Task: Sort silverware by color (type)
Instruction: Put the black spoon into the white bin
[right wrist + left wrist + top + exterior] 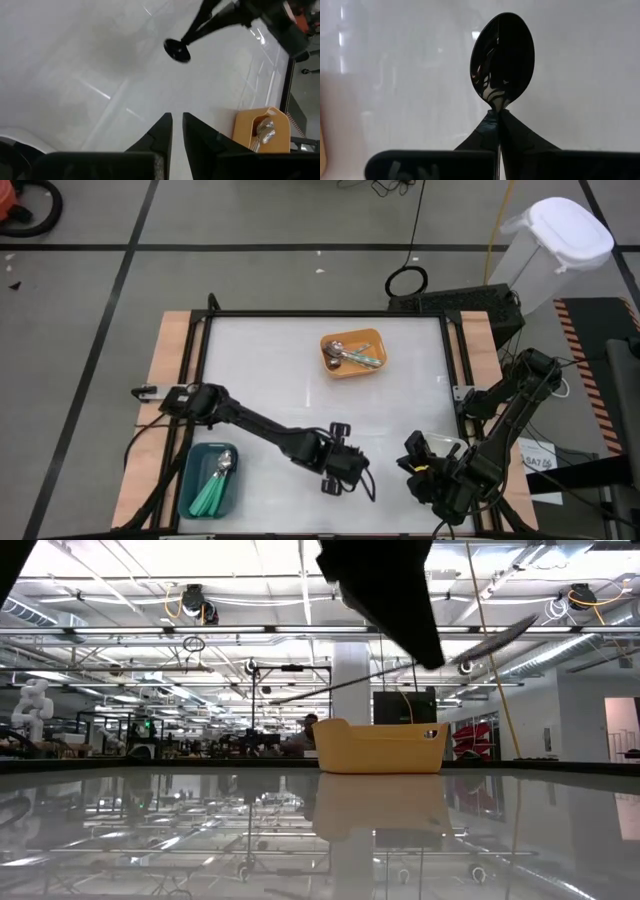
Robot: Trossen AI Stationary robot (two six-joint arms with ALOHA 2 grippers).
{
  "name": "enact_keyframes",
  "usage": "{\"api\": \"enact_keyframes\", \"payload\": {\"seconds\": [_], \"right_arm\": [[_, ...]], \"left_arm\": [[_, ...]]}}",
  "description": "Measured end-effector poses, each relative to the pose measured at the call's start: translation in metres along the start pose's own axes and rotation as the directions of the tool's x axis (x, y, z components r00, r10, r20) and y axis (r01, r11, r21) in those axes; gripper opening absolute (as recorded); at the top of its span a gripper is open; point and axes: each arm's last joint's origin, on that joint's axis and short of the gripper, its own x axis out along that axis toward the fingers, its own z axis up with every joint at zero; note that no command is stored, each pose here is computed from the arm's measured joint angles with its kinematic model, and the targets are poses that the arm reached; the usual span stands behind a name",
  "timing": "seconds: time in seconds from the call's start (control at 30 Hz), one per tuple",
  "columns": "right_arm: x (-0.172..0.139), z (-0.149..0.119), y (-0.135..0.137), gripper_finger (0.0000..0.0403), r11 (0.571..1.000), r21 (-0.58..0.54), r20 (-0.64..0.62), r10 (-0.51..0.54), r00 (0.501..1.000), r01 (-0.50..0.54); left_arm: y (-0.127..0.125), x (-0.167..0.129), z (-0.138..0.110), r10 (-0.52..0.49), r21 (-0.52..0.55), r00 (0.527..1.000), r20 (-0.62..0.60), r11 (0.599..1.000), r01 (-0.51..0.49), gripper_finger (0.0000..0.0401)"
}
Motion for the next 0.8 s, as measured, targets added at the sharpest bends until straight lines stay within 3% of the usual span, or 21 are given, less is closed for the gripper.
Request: {"api": "enact_keyframes", "payload": {"seconds": [0.27,0.47,0.67,0.8], "right_arm": [[0.006,0.003,0.0,0.0038,1.0,0.02,0.065,-0.024,0.998,0.023],[0.03,-0.013,-0.007,0.0038,0.999,0.03,0.116,-0.037,0.993,0.034],[0.058,-0.036,-0.021,0.0038,0.995,0.085,0.246,0.029,0.969,-0.051],[0.08,-0.045,-0.027,0.004,0.992,0.074,0.376,0.064,0.924,-0.099]], "left_arm": [[-0.02,-0.007,0.002,0.016,0.142,0.999,0.048,0.99,-0.023,0.0001],[-0.027,-0.01,0.001,0.027,0.207,0.998,0.057,0.978,-0.038,0.0],[-0.033,-0.012,0.001,0.036,0.255,0.997,0.073,0.966,-0.053,0.0],[-0.038,-0.014,0.005,0.024,0.291,0.992,0.12,0.955,-0.059,0.0]]}}
